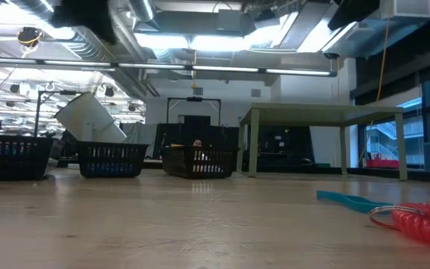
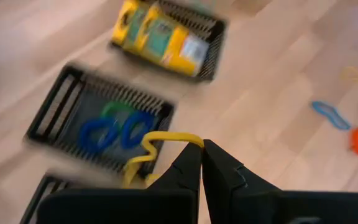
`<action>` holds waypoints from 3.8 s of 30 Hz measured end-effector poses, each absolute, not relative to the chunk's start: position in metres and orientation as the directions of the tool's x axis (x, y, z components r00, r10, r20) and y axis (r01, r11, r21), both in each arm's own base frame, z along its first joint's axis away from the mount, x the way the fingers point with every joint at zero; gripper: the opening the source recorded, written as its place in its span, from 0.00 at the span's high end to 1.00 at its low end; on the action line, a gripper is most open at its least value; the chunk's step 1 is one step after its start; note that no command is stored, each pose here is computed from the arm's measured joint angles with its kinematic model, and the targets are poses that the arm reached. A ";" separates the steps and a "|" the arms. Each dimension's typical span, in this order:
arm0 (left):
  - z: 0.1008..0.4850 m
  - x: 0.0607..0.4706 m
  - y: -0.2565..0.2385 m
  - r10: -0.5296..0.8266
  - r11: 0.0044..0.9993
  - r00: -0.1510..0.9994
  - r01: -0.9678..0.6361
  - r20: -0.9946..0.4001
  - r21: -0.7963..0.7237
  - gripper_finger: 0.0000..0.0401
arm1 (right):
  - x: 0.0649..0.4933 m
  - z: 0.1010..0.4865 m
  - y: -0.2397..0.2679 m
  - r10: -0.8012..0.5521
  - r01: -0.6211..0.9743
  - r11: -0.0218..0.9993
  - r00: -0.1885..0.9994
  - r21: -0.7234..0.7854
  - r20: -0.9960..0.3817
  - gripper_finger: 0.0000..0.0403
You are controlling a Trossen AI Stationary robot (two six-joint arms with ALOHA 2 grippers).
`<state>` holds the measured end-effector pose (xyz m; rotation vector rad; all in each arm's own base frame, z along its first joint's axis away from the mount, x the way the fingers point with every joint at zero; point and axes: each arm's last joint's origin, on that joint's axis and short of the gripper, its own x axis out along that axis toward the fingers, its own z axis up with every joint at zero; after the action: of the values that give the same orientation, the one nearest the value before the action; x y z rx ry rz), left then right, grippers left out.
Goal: Pick & Place Office Desk Supplies
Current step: Put the yellow rubber band into the left black basket
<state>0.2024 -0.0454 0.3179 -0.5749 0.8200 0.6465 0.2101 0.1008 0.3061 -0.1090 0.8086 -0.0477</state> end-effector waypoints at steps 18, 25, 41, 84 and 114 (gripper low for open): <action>0.295 0.157 -0.053 0.280 0.456 0.131 -0.890 -0.951 0.012 0.99 | 0.210 0.306 0.100 -0.098 0.010 0.992 0.692 -0.126 -0.715 0.39; 0.267 0.156 -0.053 0.302 0.448 0.088 -0.892 -0.949 0.059 0.97 | 0.210 0.306 0.100 -0.098 0.010 0.992 0.692 -0.126 -0.715 0.39; 0.240 0.164 -0.059 0.185 0.474 0.139 -0.880 -0.973 -0.035 0.75 | 0.210 0.302 0.101 -0.062 0.018 0.998 0.678 -0.067 -0.733 0.39; 0.284 0.241 -0.079 0.266 0.848 0.861 -0.423 -0.434 -0.320 0.72 | 0.181 0.102 0.111 0.127 -0.208 0.978 0.559 0.010 -0.819 0.50; 0.263 0.259 -0.084 0.304 0.857 0.831 -0.452 -0.466 -0.248 0.74 | 0.210 0.143 0.129 0.048 -0.333 0.914 0.656 -0.232 -0.754 1.00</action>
<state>0.2588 -0.0836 0.2629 -0.3604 0.4287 0.4099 0.2096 0.1288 0.1427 -0.3692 0.8321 0.2212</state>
